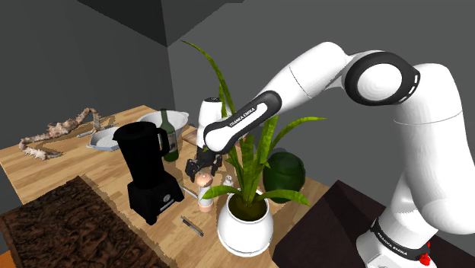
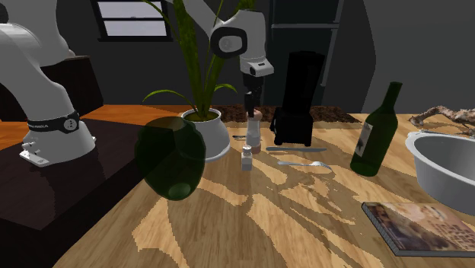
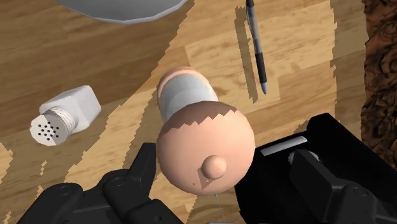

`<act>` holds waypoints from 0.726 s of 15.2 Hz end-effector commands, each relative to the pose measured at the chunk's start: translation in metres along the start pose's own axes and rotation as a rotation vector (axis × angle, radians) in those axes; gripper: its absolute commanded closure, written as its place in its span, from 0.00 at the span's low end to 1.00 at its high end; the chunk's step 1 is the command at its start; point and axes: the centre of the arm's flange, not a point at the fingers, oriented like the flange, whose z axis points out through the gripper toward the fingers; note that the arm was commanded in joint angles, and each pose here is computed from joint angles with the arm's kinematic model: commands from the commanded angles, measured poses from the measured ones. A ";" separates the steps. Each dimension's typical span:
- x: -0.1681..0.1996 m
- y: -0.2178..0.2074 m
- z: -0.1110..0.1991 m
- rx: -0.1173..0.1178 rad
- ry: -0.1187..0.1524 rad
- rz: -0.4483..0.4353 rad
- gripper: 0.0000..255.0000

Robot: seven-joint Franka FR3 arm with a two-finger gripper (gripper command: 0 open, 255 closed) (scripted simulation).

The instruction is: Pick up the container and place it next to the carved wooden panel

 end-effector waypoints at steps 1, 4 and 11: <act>-0.001 0.000 -0.020 0.000 0.000 0.000 0.00; -0.001 0.000 -0.044 0.000 0.000 0.000 0.00; -0.001 0.000 -0.044 0.000 0.000 0.000 0.00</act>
